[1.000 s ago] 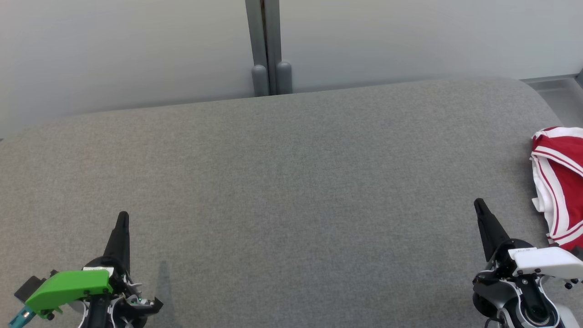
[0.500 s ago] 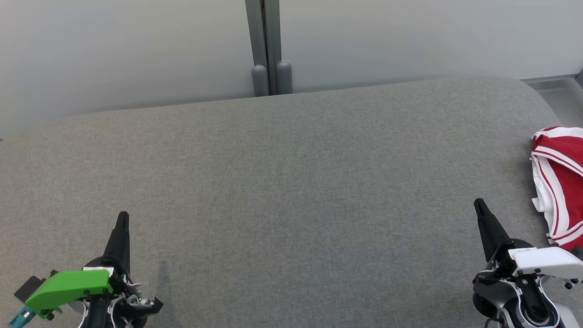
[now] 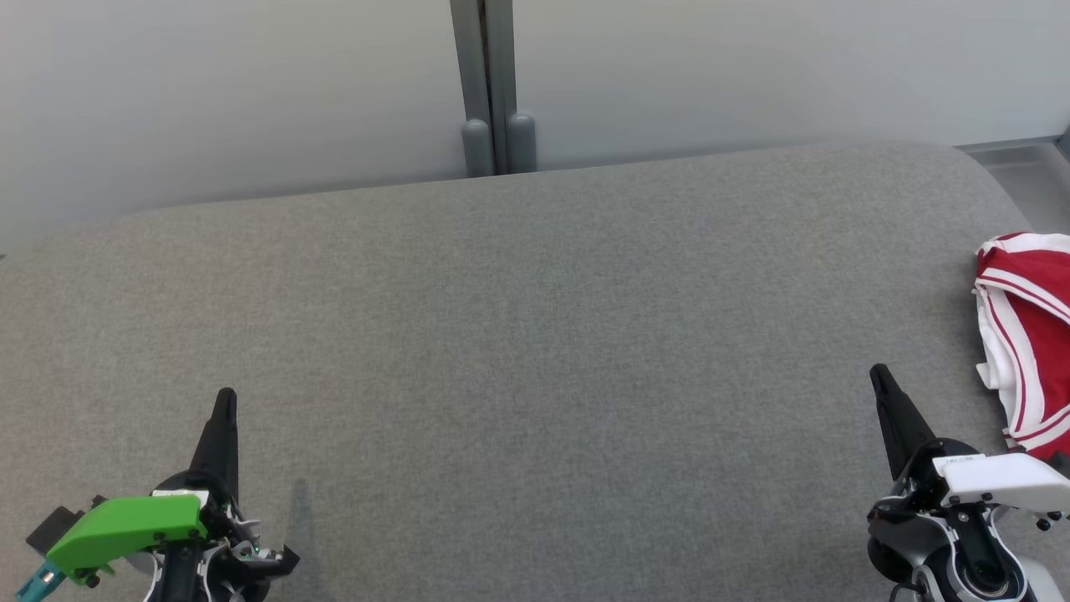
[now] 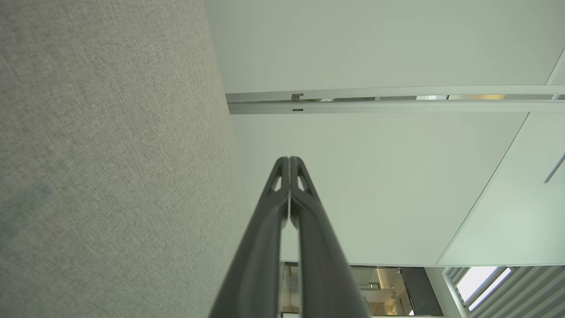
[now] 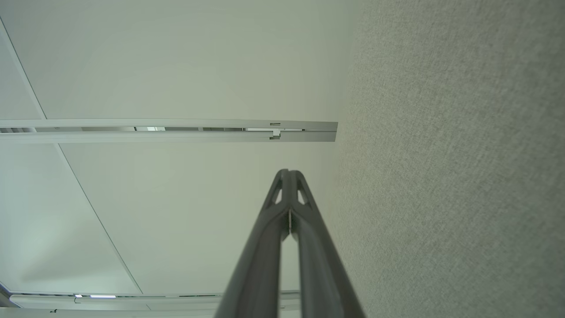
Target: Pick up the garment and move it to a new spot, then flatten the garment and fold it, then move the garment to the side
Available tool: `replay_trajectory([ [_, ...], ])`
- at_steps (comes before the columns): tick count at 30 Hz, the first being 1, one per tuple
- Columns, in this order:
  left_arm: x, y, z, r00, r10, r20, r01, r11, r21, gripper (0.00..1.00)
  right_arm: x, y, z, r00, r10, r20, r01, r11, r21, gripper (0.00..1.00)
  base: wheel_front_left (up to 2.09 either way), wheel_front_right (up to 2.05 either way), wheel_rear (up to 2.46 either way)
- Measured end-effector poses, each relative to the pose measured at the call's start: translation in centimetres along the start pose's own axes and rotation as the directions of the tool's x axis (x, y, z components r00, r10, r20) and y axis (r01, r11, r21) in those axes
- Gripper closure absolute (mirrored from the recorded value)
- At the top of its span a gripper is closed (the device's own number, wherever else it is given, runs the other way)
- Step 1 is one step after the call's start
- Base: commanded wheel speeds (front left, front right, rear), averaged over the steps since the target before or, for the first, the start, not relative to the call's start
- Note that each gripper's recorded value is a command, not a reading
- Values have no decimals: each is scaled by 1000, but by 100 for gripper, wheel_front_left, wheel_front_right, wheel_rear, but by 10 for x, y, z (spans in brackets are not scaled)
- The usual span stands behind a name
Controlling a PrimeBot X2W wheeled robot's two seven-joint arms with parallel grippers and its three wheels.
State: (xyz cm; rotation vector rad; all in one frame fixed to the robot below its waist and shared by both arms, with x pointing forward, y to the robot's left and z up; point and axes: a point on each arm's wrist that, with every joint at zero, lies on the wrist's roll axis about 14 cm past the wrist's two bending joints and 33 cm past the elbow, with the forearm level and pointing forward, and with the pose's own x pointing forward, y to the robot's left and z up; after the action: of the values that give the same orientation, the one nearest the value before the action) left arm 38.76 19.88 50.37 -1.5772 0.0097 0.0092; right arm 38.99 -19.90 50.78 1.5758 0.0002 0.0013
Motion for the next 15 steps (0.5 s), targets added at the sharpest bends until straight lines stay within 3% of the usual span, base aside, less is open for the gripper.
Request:
replay_trajectory([
  [15, 0, 0, 0, 1000, -1, 0, 1, 1000, 0, 100, 0, 0, 0, 1000, 0, 0, 0, 1000, 0, 100, 0, 0, 0],
])
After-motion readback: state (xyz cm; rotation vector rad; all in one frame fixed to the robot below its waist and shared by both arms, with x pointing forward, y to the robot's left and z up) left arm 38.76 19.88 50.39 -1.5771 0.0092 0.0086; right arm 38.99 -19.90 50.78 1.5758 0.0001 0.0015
